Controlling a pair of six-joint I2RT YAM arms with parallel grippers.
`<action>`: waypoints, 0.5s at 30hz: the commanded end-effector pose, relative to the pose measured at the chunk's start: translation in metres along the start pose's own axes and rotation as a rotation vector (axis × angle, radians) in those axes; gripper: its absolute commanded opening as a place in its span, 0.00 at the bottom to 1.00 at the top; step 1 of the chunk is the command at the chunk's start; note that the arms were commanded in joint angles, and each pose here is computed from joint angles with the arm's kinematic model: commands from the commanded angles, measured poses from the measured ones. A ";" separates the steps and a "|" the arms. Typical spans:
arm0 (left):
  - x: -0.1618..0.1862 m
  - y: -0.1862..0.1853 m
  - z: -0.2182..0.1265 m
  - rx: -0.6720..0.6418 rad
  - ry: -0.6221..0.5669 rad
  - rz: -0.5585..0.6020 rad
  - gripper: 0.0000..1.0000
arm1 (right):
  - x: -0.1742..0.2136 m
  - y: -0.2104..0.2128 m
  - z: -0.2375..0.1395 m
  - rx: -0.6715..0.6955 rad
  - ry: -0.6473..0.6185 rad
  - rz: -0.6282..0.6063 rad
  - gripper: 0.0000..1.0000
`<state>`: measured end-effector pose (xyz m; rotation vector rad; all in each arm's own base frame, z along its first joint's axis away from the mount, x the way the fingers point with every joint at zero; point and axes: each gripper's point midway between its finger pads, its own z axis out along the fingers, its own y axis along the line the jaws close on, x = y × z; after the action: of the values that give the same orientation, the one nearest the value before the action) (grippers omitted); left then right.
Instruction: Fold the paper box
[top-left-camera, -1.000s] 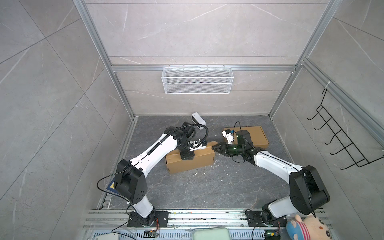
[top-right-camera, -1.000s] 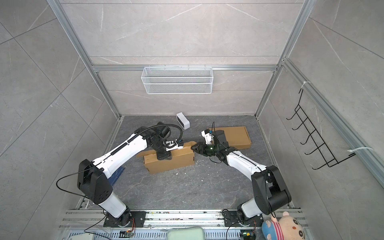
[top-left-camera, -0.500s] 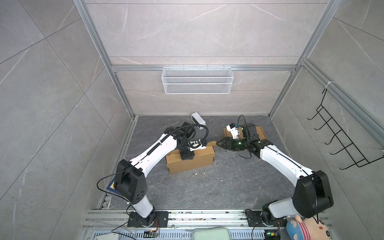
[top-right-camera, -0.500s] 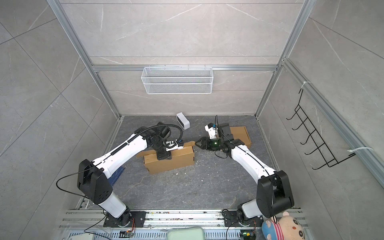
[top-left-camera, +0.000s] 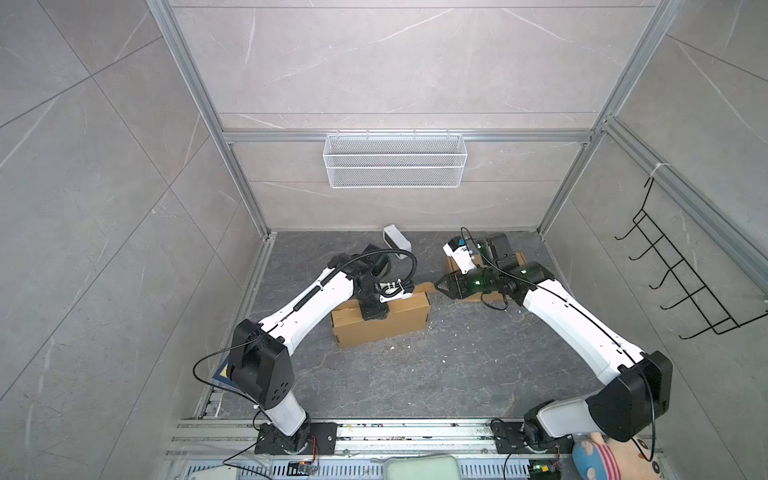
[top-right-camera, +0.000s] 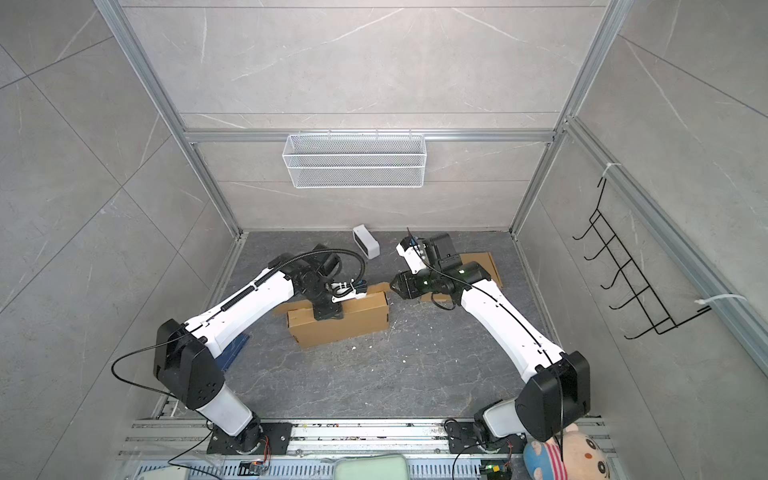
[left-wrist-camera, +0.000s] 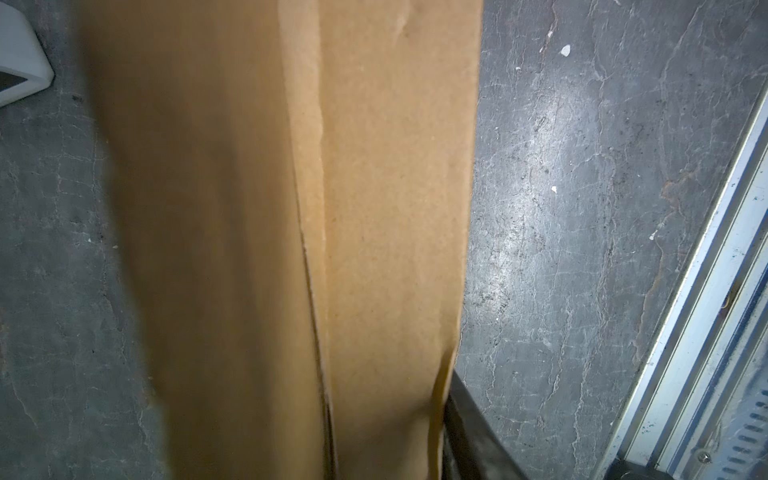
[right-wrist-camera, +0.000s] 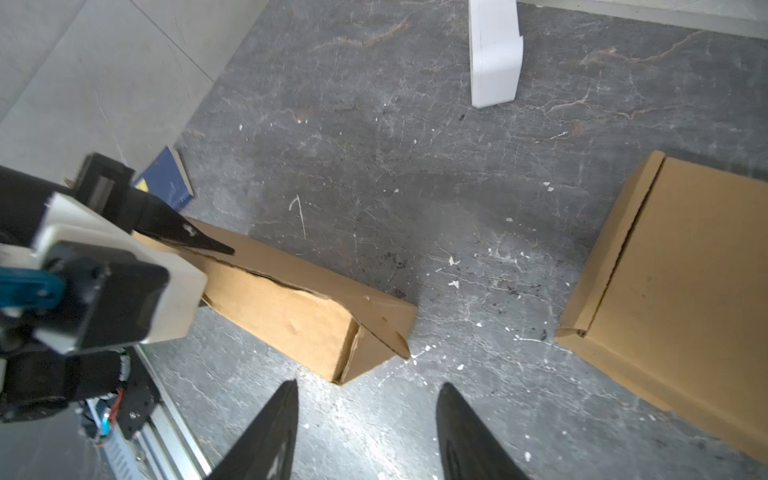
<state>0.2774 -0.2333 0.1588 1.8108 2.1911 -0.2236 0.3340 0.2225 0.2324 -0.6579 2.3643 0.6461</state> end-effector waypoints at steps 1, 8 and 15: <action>-0.002 -0.004 0.014 0.029 -0.015 0.025 0.40 | 0.008 -0.002 0.009 0.039 0.094 -0.085 0.56; -0.003 -0.005 0.015 0.034 -0.019 0.027 0.40 | 0.007 -0.002 0.026 0.083 0.137 -0.136 0.54; -0.004 -0.005 0.016 0.041 -0.021 0.027 0.39 | -0.001 -0.001 0.032 0.083 0.127 -0.140 0.46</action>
<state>0.2774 -0.2334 0.1590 1.8119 2.1885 -0.2241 0.3432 0.2376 0.2053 -0.8253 2.4342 0.4787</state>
